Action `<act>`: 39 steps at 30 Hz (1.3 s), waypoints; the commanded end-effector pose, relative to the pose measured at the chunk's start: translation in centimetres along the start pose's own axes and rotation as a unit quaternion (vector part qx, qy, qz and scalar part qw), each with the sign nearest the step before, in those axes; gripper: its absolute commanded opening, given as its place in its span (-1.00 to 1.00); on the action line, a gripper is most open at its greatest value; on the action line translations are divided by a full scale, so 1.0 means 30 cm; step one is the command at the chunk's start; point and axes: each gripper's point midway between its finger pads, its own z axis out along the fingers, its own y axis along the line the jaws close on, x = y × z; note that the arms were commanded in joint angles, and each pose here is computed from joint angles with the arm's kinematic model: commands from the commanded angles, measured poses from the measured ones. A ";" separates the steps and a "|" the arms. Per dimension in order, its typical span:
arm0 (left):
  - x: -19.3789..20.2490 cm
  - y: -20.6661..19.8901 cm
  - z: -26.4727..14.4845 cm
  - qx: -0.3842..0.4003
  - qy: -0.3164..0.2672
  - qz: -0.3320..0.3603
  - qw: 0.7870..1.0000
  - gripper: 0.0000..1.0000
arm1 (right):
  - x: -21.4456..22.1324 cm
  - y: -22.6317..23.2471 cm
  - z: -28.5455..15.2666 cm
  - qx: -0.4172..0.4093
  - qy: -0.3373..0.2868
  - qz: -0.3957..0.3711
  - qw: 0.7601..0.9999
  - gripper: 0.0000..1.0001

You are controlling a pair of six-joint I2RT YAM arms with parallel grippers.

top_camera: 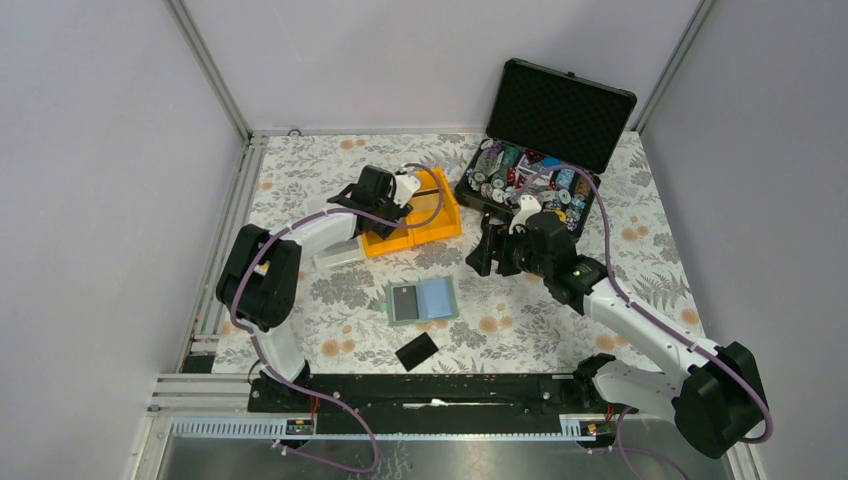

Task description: Put the credit cards into the card holder

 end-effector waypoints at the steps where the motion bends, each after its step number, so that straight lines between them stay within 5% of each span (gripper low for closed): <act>1: -0.041 0.029 0.035 -0.014 -0.024 0.027 0.999 0.12 | -0.030 0.025 -0.017 -0.023 -0.014 -0.006 1.000 0.62; 28: 0.050 0.023 0.124 -0.004 0.013 0.117 0.993 0.11 | -0.051 0.024 -0.025 -0.030 -0.016 0.015 0.999 0.63; 39: 0.014 0.030 0.092 -0.036 -0.006 0.117 0.992 -0.38 | -0.049 0.021 -0.026 -0.030 -0.017 0.021 0.999 0.63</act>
